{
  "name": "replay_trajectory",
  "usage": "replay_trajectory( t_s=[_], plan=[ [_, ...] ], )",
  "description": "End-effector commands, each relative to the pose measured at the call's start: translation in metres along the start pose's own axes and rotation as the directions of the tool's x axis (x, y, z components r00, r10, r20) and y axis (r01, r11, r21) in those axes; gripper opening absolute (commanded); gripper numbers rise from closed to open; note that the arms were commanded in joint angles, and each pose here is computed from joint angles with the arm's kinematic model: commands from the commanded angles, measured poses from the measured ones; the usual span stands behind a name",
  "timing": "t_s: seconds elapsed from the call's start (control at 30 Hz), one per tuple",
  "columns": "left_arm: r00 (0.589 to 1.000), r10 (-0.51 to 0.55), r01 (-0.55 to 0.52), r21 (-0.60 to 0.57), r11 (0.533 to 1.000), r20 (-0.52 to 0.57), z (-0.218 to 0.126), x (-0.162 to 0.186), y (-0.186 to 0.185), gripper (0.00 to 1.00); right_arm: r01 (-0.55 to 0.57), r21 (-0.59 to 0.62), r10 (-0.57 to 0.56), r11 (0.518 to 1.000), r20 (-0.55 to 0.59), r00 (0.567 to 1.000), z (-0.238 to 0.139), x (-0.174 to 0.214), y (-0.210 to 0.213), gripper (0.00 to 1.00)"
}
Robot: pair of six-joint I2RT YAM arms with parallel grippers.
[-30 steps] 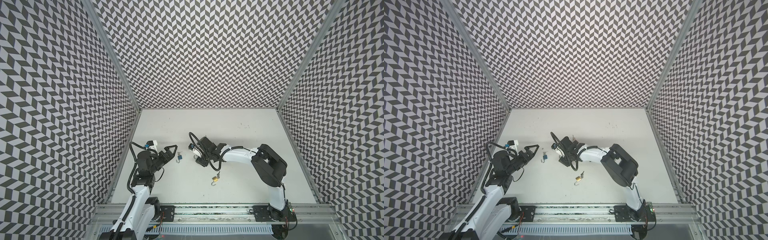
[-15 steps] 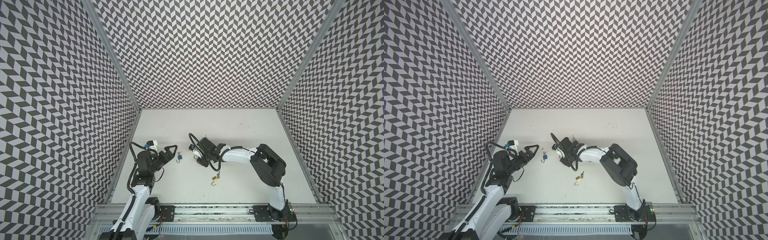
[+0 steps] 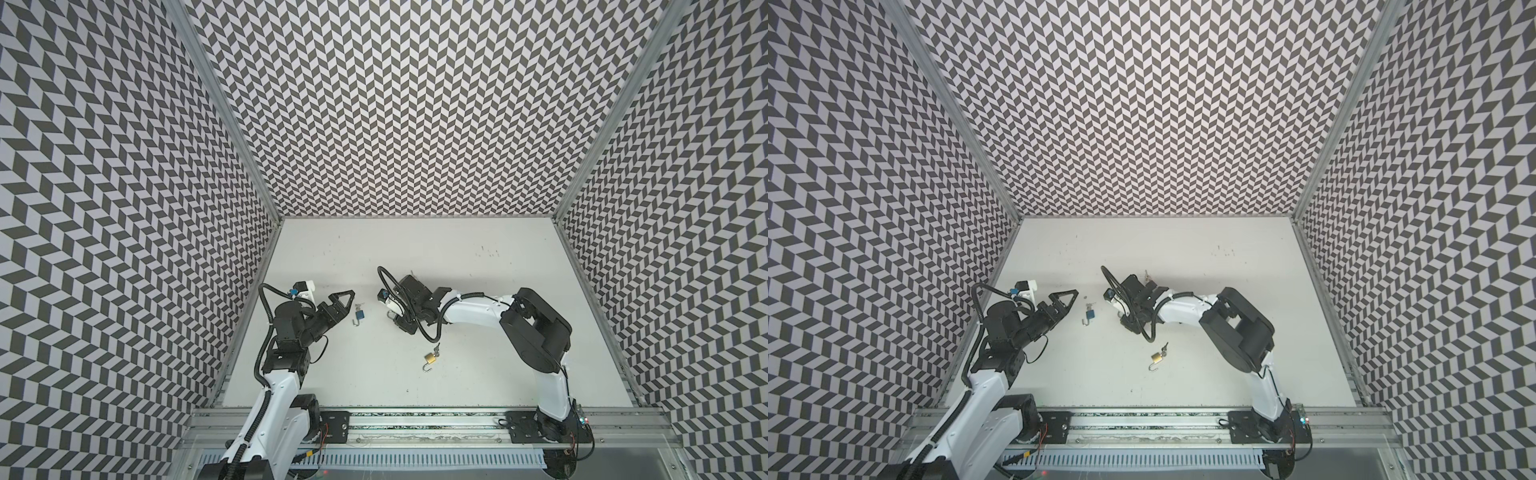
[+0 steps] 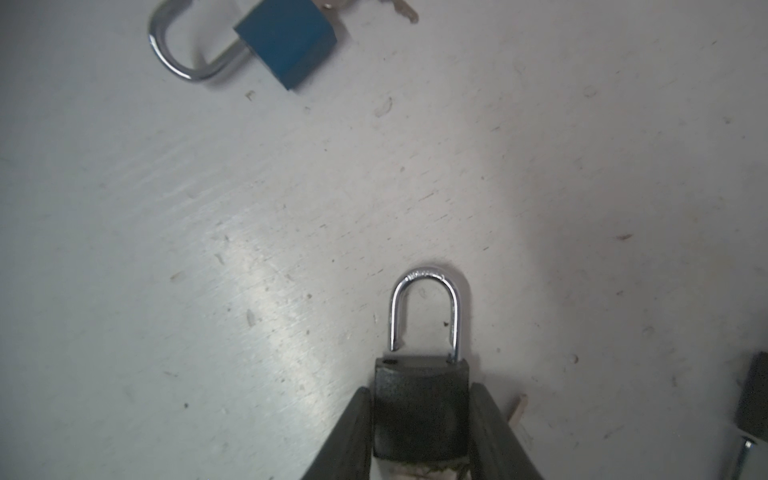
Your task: Lock with the key
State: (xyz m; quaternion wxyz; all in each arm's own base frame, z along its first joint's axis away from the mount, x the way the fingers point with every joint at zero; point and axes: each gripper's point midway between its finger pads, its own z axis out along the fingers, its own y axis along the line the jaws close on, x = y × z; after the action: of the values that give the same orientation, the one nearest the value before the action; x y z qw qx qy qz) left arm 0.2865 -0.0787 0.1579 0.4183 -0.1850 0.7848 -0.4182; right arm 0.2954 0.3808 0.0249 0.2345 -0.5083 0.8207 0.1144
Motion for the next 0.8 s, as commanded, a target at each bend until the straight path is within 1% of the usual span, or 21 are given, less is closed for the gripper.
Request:
replay_trajectory(
  t_s=[0.0,0.2,0.3,0.4,0.53,0.6,0.67,0.77],
  plan=[
    [1.0,0.019,-0.019,0.005,1.0,0.014,-0.003,-0.006,-0.006,0.98,0.007,-0.003,-0.007,1.0,0.008,1.0,0.003,-0.002,0.002,0.33],
    [0.999,0.032,-0.032,0.01,0.999,0.019,-0.006,-0.007,-0.01,0.98,0.0,0.003,0.0,1.0,0.056,0.998,-0.012,-0.014,0.001,0.31],
    [0.999,0.046,-0.046,0.016,0.999,0.025,-0.008,-0.01,-0.015,0.98,-0.003,-0.001,0.003,1.0,0.122,0.993,-0.031,-0.029,0.001,0.29],
    [0.997,0.072,-0.073,0.039,0.997,0.029,-0.01,-0.013,-0.024,0.98,-0.01,0.004,0.009,1.0,0.219,0.976,-0.059,-0.047,0.002,0.26],
    [0.993,0.115,-0.117,0.104,0.988,0.025,-0.013,-0.015,-0.043,0.99,-0.034,0.022,0.025,0.999,0.338,0.941,-0.101,-0.062,-0.001,0.23],
    [0.989,0.147,-0.147,0.158,0.976,0.015,-0.014,-0.014,-0.058,0.96,-0.046,0.029,0.031,0.999,0.397,0.917,-0.122,-0.068,-0.001,0.21],
    [0.982,0.189,-0.185,0.223,0.957,0.001,-0.015,-0.009,-0.077,0.94,-0.062,0.043,0.036,0.997,0.453,0.891,-0.145,-0.073,-0.003,0.19],
    [0.961,0.275,-0.255,0.327,0.91,-0.014,-0.017,0.001,-0.114,0.91,-0.085,0.058,0.04,0.995,0.542,0.84,-0.182,-0.079,-0.004,0.16]
  ],
)
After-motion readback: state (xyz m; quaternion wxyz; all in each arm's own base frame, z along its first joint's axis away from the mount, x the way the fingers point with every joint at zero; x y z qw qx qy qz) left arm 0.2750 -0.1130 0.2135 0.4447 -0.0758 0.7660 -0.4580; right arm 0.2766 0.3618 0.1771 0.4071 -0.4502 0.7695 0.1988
